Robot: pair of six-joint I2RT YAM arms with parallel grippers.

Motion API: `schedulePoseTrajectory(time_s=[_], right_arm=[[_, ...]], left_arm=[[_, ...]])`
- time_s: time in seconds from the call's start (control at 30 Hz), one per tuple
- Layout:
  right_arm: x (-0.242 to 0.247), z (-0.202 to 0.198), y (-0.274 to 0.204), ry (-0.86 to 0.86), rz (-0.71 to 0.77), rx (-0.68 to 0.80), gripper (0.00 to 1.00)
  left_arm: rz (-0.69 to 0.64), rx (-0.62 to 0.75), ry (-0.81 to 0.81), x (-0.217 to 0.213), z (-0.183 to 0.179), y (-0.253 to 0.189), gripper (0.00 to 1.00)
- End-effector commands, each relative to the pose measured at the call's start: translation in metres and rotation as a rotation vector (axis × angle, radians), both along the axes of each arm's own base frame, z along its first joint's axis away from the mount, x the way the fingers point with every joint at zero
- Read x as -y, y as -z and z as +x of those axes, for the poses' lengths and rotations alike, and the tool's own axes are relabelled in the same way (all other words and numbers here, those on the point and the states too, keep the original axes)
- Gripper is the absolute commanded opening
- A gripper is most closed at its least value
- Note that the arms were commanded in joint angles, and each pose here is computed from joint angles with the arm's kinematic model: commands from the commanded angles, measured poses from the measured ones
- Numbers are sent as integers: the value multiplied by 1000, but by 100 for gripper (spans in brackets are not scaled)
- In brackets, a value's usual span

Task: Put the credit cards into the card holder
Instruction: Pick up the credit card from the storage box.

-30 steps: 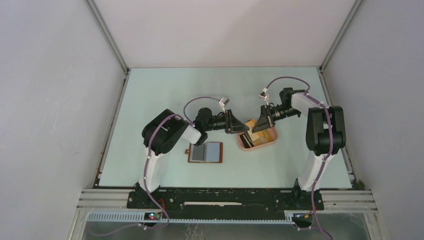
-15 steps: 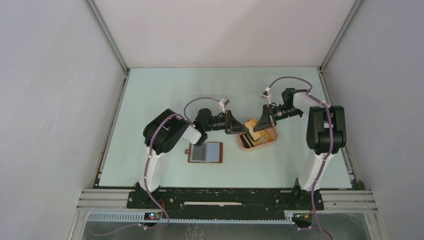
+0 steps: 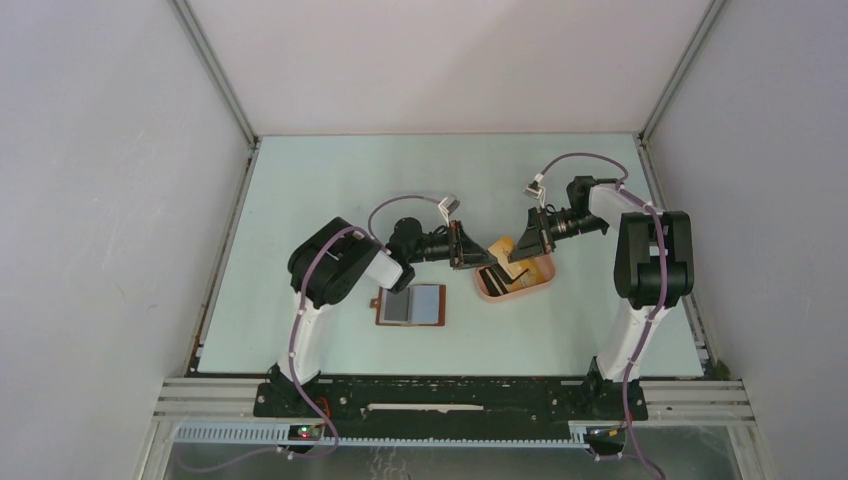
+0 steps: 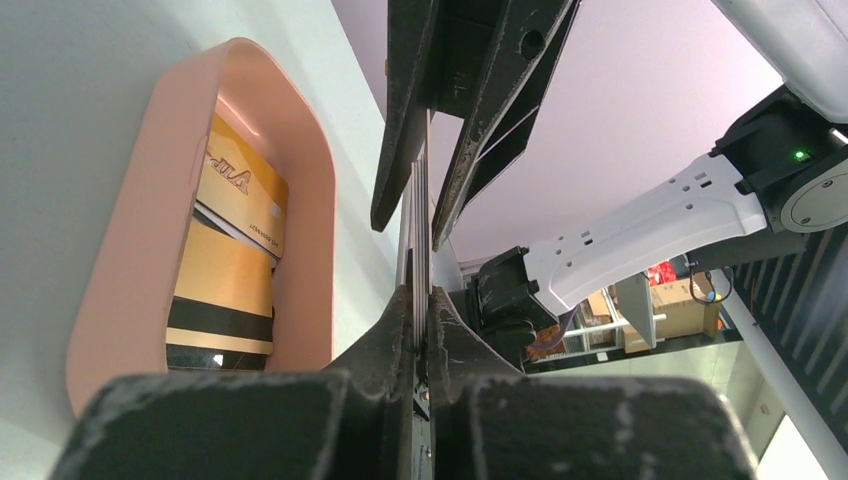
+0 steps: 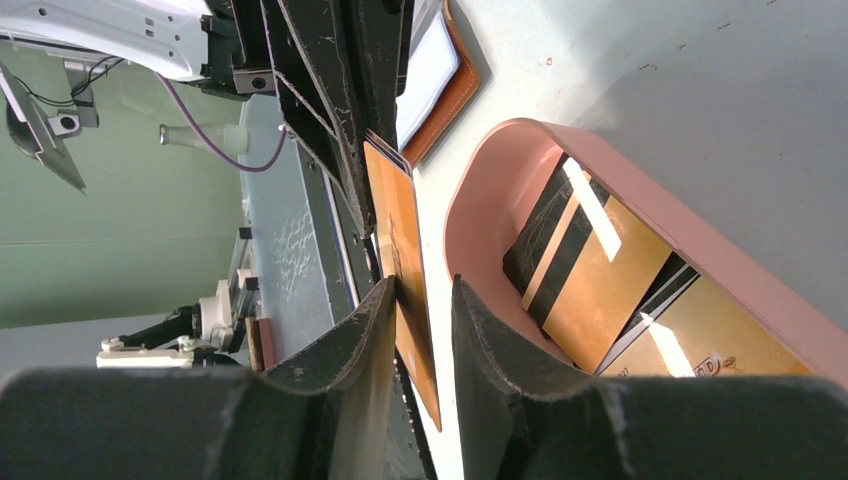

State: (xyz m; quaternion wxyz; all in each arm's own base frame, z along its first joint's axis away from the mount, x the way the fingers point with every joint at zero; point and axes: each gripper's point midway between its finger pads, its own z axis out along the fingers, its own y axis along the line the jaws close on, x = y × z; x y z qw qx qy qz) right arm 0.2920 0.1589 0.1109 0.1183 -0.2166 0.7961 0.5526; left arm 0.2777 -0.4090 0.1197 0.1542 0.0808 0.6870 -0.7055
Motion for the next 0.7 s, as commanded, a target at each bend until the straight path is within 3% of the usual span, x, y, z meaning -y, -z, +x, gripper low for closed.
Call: schedulePoseTrajectory(time_s=[0.0, 0.27, 0.67], right_arm=[[1, 10, -4, 2, 11, 41, 35], [10, 15, -4, 36, 15, 35, 30], [12, 16, -1, 45, 12, 24, 12]], left_arm=[[-52, 62, 28, 3, 3, -17, 2], [-50, 55, 32, 4, 3, -16, 2], [-37, 29, 12, 4, 9, -9, 5]])
